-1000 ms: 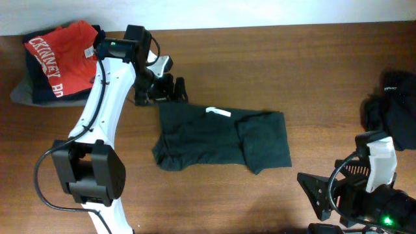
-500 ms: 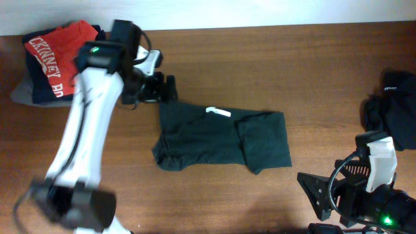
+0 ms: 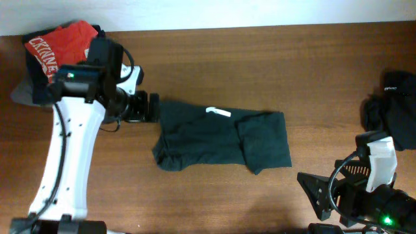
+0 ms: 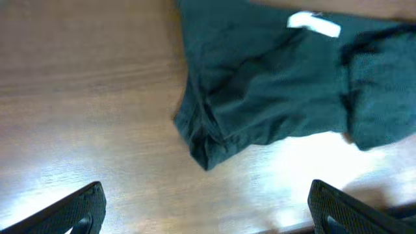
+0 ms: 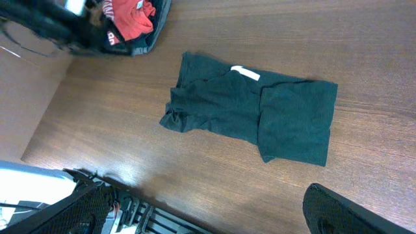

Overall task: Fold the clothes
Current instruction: 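Move the left gripper down to the bundle's left end, then grasp the left end and fold it rightward over the bundle, then release the fold and lift the left gripper away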

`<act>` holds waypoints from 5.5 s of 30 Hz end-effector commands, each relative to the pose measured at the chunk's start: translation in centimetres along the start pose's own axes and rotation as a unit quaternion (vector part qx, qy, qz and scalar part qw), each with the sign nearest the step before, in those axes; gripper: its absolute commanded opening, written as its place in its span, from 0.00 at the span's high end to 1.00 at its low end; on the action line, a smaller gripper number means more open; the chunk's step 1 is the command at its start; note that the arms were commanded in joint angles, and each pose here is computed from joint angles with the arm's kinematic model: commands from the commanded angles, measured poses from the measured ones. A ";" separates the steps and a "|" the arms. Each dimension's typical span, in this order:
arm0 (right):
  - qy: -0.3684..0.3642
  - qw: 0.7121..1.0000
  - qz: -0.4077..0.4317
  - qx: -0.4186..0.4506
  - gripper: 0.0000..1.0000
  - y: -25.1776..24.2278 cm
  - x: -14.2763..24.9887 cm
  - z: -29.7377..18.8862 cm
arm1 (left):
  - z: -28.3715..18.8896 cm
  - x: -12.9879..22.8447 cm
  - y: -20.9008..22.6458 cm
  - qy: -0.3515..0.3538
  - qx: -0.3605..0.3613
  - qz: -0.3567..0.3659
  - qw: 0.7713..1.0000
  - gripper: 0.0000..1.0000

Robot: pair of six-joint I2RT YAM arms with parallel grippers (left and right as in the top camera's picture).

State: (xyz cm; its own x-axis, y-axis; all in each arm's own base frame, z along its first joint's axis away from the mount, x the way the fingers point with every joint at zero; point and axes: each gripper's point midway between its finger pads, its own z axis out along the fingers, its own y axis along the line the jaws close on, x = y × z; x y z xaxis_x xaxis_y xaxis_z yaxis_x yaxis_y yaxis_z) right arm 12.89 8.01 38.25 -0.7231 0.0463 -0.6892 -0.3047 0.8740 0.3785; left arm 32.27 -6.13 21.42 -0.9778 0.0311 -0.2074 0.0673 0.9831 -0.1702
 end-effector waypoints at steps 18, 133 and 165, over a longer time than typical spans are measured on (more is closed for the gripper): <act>-0.001 1.000 -0.002 0.003 0.01 0.1 0.0 -0.2 | 15.3 4.7 0.6 0.062 0.174 0.020 0.983 0.01; -0.001 1.000 -0.002 0.003 0.01 0.1 0.0 -0.2 | 9.1 0.7 -5.0 0.180 -0.100 0.086 0.975 0.99; 0.000 1.000 -0.002 0.003 0.01 0.1 0.0 -0.2 | 16.8 2.5 -9.6 0.188 -0.107 0.073 0.974 0.99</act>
State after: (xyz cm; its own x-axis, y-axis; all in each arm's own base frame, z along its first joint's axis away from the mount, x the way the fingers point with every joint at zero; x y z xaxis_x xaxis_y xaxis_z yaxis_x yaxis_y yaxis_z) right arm 12.89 8.01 38.27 -0.7226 0.0463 -0.6897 -0.3050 0.8740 0.3782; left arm 32.84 -18.10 6.89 -0.9653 0.2150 0.1480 0.2241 0.9734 0.0472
